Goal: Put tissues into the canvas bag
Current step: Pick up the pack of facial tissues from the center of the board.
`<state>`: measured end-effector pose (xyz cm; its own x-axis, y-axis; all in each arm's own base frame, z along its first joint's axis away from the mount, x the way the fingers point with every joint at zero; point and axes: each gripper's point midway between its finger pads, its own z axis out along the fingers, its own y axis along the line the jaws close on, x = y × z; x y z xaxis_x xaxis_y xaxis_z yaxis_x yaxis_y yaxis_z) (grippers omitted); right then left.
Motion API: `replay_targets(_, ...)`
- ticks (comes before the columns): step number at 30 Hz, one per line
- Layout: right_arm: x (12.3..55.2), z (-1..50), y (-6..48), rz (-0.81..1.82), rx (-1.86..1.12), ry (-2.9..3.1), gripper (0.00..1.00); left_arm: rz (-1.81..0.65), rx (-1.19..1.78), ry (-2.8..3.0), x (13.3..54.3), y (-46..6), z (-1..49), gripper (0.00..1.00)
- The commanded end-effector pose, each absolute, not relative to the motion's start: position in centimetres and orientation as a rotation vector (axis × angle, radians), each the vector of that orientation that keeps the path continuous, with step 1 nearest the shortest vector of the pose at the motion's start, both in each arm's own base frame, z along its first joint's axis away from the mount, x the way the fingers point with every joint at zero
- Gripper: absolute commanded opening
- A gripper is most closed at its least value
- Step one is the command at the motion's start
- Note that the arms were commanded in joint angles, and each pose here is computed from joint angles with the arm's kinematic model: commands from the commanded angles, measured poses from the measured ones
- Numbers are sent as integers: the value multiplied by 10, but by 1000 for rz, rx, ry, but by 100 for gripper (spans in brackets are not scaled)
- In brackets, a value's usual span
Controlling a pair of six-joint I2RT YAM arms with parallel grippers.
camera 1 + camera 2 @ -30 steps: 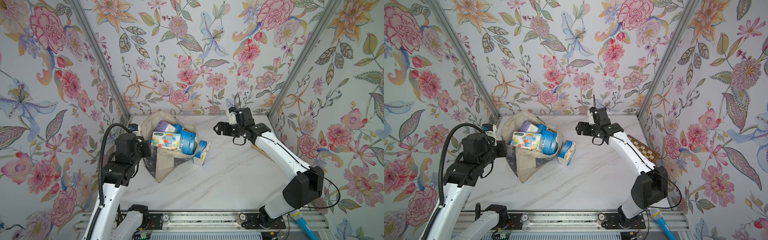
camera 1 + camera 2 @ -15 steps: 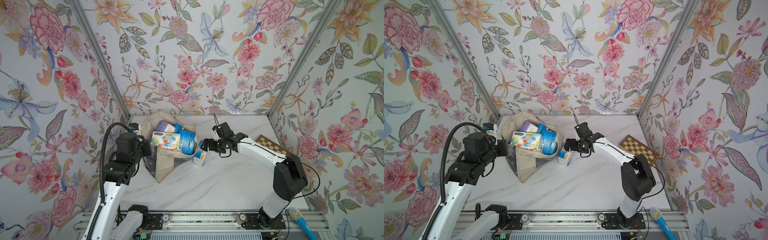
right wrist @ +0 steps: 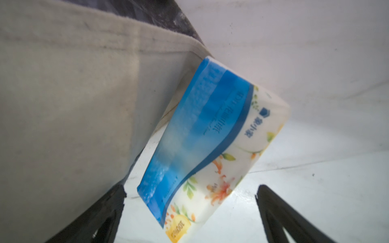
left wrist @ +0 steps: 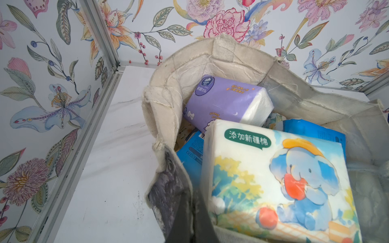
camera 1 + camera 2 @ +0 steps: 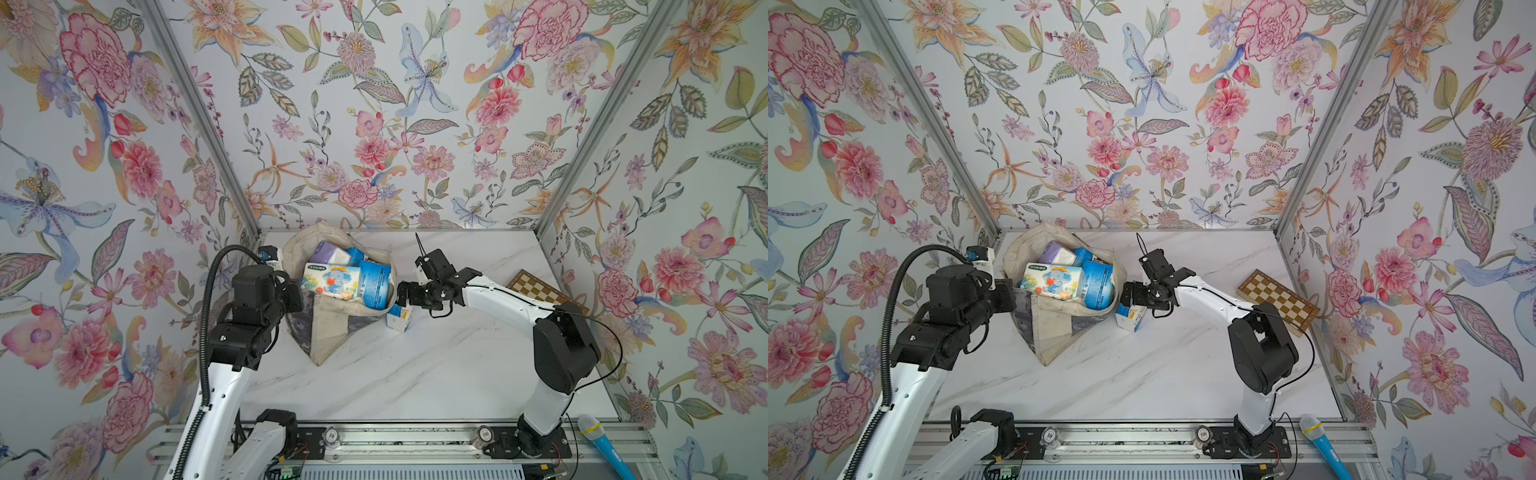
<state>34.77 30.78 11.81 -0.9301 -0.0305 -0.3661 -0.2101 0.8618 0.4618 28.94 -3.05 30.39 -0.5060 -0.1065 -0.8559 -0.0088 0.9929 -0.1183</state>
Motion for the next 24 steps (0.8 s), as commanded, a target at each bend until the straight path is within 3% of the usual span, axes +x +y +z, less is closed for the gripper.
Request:
replay_targets(1, 359, 114, 314, 708, -169, 2678, 100, -128, -49, 1996, 296, -33, 328, 0)
replay_targets(16, 360, 70, 327, 540, -259, 2749, 100, -108, -46, 1997, 294, -31, 330, 0)
replay_targets(24, 357, 71, 299, 422, -289, 2756, 83, -145, -36, 2000, 300, -37, 329, 0)
